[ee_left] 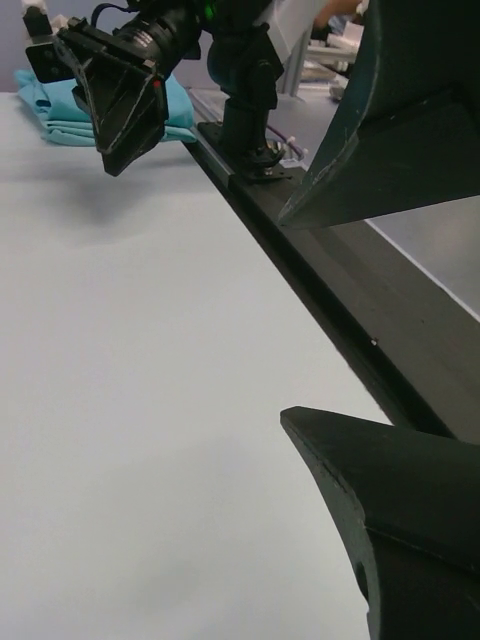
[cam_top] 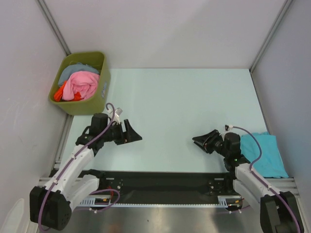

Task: Fold and stack the t-shirts
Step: Neatly place the folded tshirt to the corner

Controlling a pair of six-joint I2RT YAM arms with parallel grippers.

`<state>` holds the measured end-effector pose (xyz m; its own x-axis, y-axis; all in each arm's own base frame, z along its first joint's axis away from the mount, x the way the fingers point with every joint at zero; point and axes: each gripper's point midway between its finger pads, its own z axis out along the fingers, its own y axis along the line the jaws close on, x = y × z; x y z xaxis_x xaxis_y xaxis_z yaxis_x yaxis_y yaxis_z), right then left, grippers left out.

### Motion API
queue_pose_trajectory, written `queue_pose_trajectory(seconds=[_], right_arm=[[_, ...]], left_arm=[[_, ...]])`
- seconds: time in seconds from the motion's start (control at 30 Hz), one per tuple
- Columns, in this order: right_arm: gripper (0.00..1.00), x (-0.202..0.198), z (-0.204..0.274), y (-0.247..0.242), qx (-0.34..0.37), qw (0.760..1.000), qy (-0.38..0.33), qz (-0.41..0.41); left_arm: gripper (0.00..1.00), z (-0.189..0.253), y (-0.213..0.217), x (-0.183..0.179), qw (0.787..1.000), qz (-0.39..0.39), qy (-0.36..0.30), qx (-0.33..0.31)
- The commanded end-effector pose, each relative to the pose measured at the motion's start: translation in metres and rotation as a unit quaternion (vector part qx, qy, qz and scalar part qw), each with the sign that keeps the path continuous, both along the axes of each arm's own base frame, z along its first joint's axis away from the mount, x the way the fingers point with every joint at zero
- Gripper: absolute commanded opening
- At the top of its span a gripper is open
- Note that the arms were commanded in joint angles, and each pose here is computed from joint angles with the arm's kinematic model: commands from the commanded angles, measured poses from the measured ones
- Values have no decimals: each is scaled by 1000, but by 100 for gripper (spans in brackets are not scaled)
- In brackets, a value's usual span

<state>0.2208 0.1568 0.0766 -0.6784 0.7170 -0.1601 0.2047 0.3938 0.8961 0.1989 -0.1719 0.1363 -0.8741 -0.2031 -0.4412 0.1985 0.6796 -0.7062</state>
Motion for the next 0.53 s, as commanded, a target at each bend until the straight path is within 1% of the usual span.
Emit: queue_pose_trajectory(seconds=[0.0, 0.07, 0.13, 0.17, 0.2, 0.23, 0.27, 0.3, 0.37, 0.4, 0.43, 0.47, 0.5], right_arm=[[40, 1, 71, 18, 99, 988, -109, 39], [46, -7, 62, 18, 106, 988, -101, 41], [53, -16, 61, 20, 112, 987, -104, 54], [56, -21, 55, 21, 111, 988, -92, 63], [59, -25, 52, 22, 107, 988, -88, 68], [62, -28, 55, 22, 102, 987, -103, 75], [64, -30, 54, 22, 100, 987, -103, 78], [66, -33, 54, 23, 99, 986, -103, 83], [65, -40, 49, 22, 113, 985, -104, 82], [65, -45, 43, 22, 123, 983, -109, 82], [68, -45, 41, 21, 122, 984, -103, 79], [73, -47, 43, 21, 117, 983, -113, 84], [84, -51, 37, 23, 115, 984, -99, 92]], left_arm=[[79, 13, -6, 2, 999, 21, -8, -47], [79, 15, -7, -5, 997, 35, -12, -67], [81, 25, -9, -6, 993, 50, -40, -100], [82, 23, -8, -16, 989, 67, -38, -128], [83, 30, -8, -17, 984, 71, -60, -151], [83, 29, -7, -21, 981, 78, -64, -165], [85, 14, -6, -26, 979, 95, -39, -179], [85, 23, -5, -32, 973, 92, -67, -200], [85, 10, -5, -41, 970, 95, -51, -219], [86, 14, -5, -45, 966, 90, -70, -232], [86, 9, -4, -49, 965, 92, -66, -235], [87, 2, -4, -51, 964, 96, -53, -243], [87, 3, -5, -53, 961, 93, -56, -254]])
